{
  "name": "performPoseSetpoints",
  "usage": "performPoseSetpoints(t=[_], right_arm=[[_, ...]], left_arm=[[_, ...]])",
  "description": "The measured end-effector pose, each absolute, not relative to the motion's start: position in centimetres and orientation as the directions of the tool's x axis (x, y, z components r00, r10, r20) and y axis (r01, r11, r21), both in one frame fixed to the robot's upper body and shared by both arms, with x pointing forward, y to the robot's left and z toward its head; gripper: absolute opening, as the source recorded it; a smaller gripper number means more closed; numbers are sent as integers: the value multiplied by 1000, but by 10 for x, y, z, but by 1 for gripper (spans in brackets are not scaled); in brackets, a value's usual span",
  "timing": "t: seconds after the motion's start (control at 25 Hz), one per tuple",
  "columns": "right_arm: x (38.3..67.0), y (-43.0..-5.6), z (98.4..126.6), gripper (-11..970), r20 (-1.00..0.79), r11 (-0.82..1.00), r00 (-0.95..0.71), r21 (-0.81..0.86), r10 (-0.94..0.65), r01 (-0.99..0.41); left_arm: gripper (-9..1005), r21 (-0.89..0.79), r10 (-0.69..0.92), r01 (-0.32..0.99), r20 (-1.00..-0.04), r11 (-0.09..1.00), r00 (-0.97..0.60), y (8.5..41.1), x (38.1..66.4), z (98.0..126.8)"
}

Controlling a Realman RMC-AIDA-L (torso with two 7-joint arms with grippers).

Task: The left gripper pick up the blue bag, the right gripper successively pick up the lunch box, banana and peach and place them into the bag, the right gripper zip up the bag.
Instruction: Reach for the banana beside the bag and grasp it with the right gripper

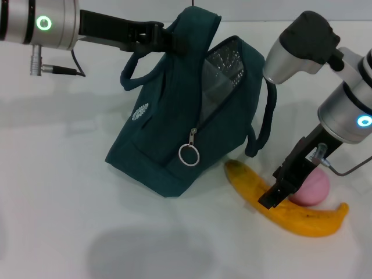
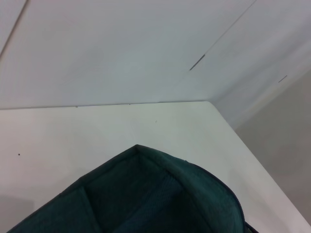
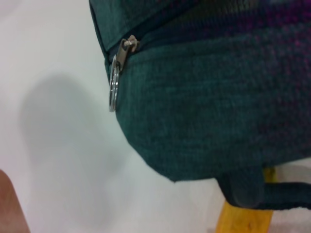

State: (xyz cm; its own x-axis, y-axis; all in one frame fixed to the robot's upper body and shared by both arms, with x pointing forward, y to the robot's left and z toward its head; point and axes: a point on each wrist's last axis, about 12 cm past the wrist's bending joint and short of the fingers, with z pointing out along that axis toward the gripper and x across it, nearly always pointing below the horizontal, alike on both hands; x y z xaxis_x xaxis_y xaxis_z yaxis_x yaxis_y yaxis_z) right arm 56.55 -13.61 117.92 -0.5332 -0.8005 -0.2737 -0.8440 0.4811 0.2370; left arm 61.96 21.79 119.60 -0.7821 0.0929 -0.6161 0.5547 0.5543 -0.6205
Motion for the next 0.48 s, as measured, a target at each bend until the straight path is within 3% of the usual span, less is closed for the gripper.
performPoseSetpoints(t=[0.48], right_arm=[[570, -130, 1166, 569, -263, 480, -529, 230, -807, -846]], left_arm=[[54, -616, 95, 561, -622, 554, -777, 218, 620, 1197]])
